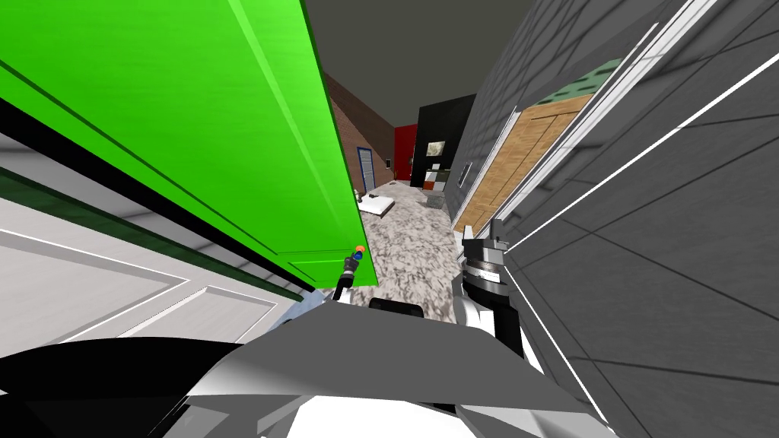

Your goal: Push the door open

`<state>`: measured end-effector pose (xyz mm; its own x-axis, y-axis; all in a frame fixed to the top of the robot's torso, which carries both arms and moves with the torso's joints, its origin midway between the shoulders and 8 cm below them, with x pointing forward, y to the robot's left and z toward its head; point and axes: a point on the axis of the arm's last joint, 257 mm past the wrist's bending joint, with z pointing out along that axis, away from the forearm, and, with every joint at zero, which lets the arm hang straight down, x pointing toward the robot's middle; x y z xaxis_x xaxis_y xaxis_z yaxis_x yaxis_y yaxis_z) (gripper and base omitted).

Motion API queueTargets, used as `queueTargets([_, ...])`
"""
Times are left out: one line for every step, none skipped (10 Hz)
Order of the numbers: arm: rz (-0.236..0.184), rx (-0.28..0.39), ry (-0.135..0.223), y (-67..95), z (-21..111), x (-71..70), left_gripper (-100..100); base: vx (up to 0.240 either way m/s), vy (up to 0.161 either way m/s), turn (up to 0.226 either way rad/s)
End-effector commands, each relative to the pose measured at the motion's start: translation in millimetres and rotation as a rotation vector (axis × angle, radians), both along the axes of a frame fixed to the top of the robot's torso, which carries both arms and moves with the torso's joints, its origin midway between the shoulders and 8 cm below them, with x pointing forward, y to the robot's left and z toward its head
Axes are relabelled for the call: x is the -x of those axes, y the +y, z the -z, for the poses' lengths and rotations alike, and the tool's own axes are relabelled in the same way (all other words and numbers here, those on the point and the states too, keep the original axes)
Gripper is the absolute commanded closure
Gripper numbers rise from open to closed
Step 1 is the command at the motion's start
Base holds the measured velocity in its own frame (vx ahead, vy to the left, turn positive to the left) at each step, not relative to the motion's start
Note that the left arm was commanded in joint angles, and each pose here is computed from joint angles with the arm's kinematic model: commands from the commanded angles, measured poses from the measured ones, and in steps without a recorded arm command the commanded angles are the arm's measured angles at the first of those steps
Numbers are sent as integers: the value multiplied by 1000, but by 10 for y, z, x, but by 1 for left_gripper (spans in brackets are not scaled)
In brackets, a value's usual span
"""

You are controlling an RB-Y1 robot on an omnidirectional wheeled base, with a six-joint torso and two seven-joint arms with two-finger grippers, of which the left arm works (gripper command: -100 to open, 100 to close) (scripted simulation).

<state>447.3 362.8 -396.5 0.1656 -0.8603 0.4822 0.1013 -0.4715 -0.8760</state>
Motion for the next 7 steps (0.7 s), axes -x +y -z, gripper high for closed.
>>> queueTargets([1, 41, -48, -24, -141, -95, 100, 39, -9, -5])
queueTargets([-8, 87, -56, -9, -137, -105, 100, 35, -10, -9])
queueTargets([-8, 93, -57, -9, -137, -105, 100, 28, -7, -5])
queueTargets([-17, 138, -65, 5, -133, -115, 100, 32, -2, -8])
queueTargets([-17, 145, -67, 5, -133, -115, 100, 28, -3, -9])
queueTargets([-17, 145, -67, 5, -133, -115, 100, 15, -3, -3])
queueTargets([-17, 145, -66, 6, -133, -114, 100, 0, 0, 0])
